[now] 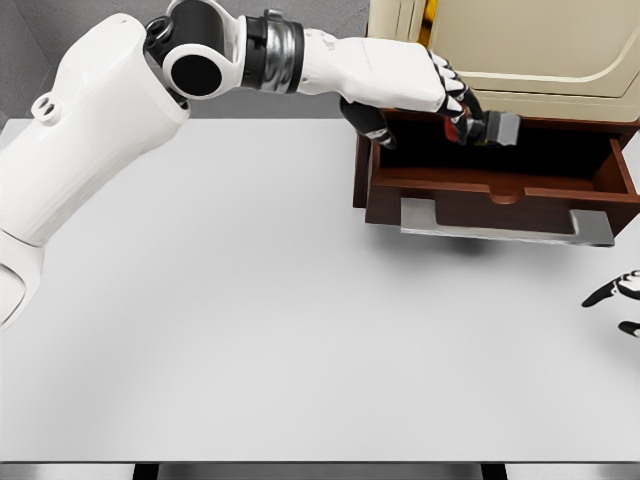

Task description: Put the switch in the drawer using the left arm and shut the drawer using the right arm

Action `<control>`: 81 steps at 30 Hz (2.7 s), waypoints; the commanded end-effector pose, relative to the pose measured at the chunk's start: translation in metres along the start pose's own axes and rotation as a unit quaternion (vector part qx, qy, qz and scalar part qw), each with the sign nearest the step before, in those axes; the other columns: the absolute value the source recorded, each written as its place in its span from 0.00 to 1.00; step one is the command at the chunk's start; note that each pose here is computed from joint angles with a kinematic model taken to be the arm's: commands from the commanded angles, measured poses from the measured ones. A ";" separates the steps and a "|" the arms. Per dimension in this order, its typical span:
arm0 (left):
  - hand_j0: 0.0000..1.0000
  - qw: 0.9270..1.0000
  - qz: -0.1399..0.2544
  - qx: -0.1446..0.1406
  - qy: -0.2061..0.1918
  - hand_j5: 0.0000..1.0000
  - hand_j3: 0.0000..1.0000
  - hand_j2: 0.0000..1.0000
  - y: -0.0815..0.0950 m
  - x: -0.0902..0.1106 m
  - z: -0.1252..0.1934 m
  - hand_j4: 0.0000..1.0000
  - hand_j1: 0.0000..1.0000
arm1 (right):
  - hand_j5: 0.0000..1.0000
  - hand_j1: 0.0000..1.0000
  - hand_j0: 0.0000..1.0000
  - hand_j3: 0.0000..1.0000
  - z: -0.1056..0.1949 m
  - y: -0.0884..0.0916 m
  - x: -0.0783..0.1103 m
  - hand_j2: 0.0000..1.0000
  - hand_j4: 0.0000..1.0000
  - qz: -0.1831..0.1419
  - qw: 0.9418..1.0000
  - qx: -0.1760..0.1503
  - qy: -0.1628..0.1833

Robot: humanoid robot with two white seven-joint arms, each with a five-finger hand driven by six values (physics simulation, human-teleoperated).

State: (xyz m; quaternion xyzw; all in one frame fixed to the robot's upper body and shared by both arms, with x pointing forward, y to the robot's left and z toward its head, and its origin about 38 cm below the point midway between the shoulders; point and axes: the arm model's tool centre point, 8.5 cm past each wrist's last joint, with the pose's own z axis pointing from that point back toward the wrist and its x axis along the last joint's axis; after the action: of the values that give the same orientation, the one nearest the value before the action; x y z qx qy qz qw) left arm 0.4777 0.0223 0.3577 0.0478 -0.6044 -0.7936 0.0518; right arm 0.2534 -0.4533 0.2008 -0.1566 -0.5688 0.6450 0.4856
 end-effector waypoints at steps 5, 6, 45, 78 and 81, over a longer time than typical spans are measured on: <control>1.00 1.000 0.005 -0.006 0.000 1.00 1.00 1.00 -0.005 0.000 -0.002 1.00 1.00 | 0.64 0.64 0.64 0.64 -0.001 0.001 0.000 0.64 0.64 -0.004 1.000 -0.001 -0.002; 1.00 1.000 0.006 -0.008 0.000 1.00 1.00 1.00 -0.007 -0.001 -0.003 1.00 1.00 | 0.64 0.64 0.64 0.64 -0.001 0.001 0.000 0.64 0.64 -0.004 1.000 -0.001 -0.002; 1.00 0.993 0.073 -0.021 0.090 1.00 1.00 1.00 -0.055 0.025 0.224 1.00 1.00 | 0.55 0.55 0.55 0.55 -0.036 -0.024 0.003 0.55 0.55 0.015 0.999 -0.025 -0.039; 1.00 0.992 0.081 -0.022 0.089 1.00 1.00 1.00 -0.061 0.024 0.222 1.00 1.00 | 0.53 0.53 0.53 0.53 -0.020 -0.037 0.008 0.53 0.53 0.016 0.998 -0.037 -0.042; 1.00 0.993 0.081 -0.022 0.088 1.00 1.00 1.00 -0.061 0.024 0.221 1.00 1.00 | 0.53 0.53 0.53 0.53 -0.030 -0.038 0.011 0.53 0.53 0.020 0.998 -0.027 -0.054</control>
State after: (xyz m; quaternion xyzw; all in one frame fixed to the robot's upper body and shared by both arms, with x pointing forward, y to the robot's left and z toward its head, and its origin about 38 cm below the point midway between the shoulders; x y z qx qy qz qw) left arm 0.4220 0.2464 0.3568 0.0690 -0.5797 -0.7943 0.1683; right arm 0.2887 -0.4392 0.2365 -0.1606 -0.6092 0.6354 0.4464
